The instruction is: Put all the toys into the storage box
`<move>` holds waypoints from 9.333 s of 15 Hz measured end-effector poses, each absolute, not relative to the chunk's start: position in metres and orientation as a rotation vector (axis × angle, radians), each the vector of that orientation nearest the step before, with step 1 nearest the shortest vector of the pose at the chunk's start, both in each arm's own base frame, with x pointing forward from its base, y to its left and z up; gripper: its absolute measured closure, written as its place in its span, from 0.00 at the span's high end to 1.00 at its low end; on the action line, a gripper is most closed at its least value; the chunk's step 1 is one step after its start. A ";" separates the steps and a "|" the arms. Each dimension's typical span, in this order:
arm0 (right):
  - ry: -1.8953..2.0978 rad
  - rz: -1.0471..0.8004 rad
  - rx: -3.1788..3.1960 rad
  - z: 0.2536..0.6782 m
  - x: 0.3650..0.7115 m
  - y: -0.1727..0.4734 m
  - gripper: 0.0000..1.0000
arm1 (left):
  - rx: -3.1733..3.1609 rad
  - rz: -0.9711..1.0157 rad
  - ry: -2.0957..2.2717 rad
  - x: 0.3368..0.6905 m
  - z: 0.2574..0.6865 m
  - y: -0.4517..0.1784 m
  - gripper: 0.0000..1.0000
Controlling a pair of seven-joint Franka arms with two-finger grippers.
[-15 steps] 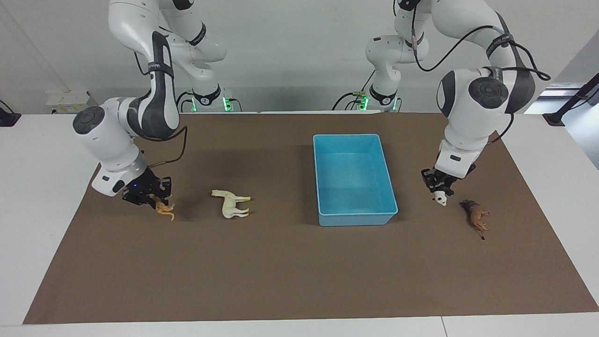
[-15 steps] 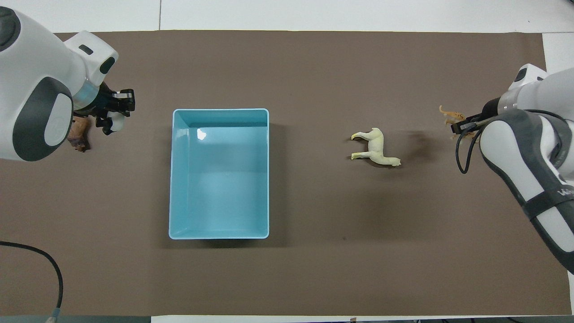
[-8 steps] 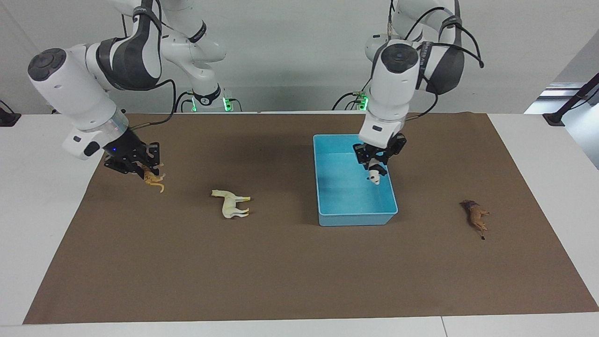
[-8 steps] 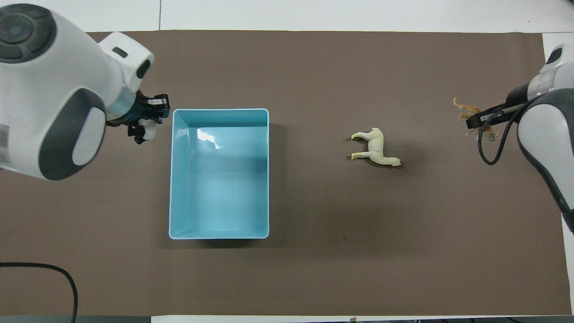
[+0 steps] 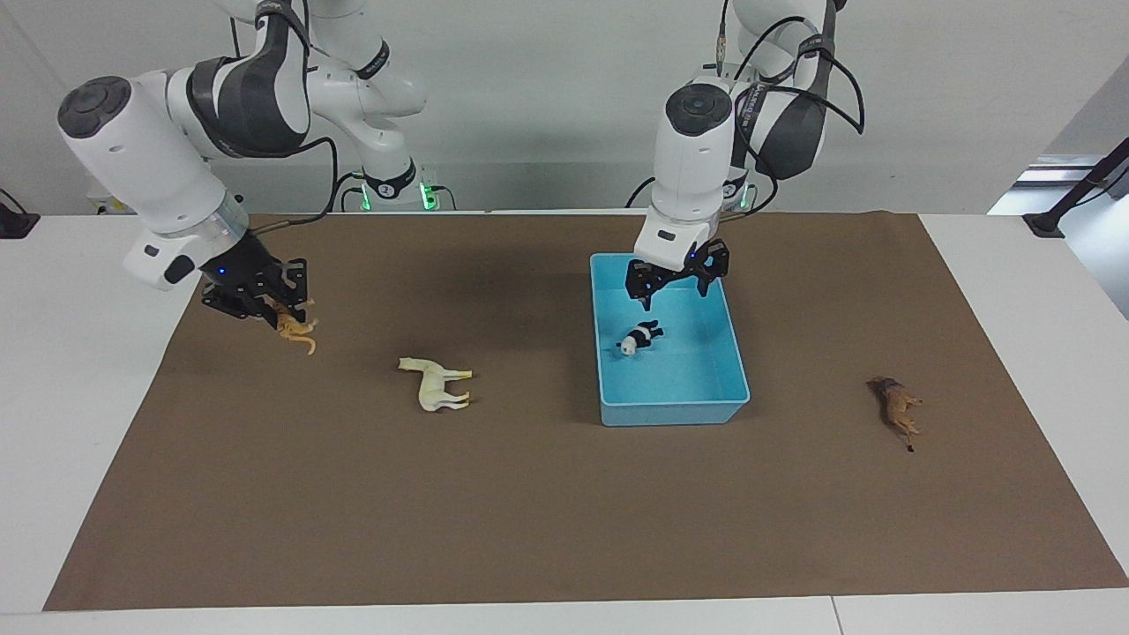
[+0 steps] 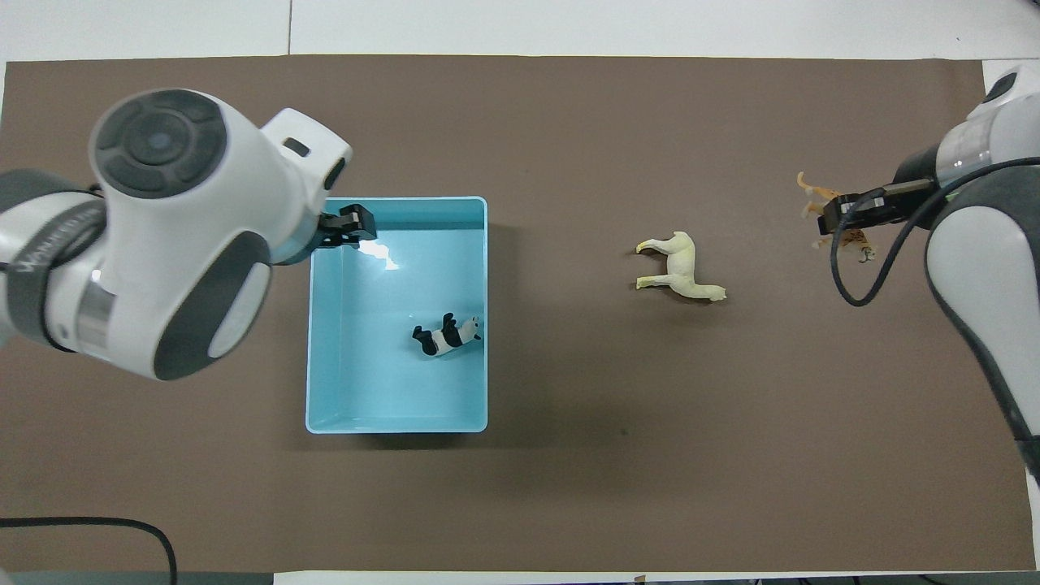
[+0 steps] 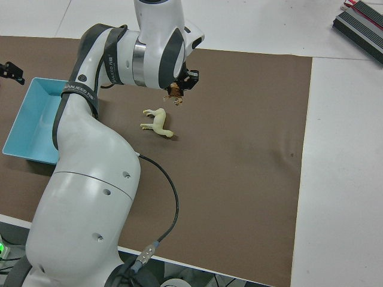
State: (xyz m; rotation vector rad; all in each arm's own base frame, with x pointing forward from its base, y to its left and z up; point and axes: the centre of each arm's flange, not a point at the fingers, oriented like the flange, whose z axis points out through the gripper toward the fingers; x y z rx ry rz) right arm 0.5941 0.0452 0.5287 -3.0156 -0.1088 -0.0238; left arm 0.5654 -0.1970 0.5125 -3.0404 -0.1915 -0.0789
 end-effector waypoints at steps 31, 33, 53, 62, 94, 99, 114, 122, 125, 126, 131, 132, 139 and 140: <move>0.408 0.007 -3.212 0.429 0.606 0.285 1.00 | -3.078 -0.241 -0.117 0.599 0.307 0.127 1.00; 0.365 -0.017 -3.200 0.396 0.613 0.242 1.00 | -3.079 -0.241 -0.117 0.598 0.306 0.127 0.97; 0.147 -0.225 -3.166 0.273 0.564 0.163 0.99 | -3.067 -0.252 -0.097 0.638 0.416 0.058 0.41; 0.180 -0.097 -3.211 0.345 0.583 0.165 0.42 | -3.075 -0.140 -0.265 0.585 0.476 -0.197 0.41; 0.470 -0.155 -3.063 0.491 0.503 0.492 1.00 | -3.085 0.001 -0.192 0.535 0.609 -0.030 1.00; 0.511 -0.224 -3.061 0.612 0.563 0.309 1.00 | -3.090 0.006 -0.186 0.546 0.606 -0.030 1.00; 0.033 0.079 -3.194 0.590 0.559 -0.051 1.00 | -3.094 0.019 -0.166 0.547 0.603 -0.034 1.00; 0.084 0.070 -3.114 0.652 0.525 -0.066 1.00 | -3.092 0.074 -0.160 0.543 0.600 -0.036 1.00; 0.092 0.052 -3.112 0.659 0.521 -0.068 1.00 | -3.092 0.072 -0.160 0.543 0.600 -0.036 1.00; 0.090 0.050 -3.112 0.660 0.517 -0.068 1.00 | -3.092 0.072 -0.160 0.543 0.600 -0.036 1.00; 0.089 0.026 -3.114 0.657 0.512 -0.067 1.00 | -3.092 0.072 -0.159 0.543 0.600 -0.036 1.00; 0.090 0.032 -3.120 0.655 0.512 -0.068 1.00 | -3.092 0.072 -0.159 0.543 0.600 -0.036 1.00; 0.052 0.044 -3.128 0.652 0.512 -0.069 1.00 | -3.092 0.069 -0.172 0.543 0.601 -0.031 1.00; 0.032 0.044 -3.129 0.652 0.512 -0.069 1.00 | -3.092 0.069 -0.172 0.543 0.601 -0.031 1.00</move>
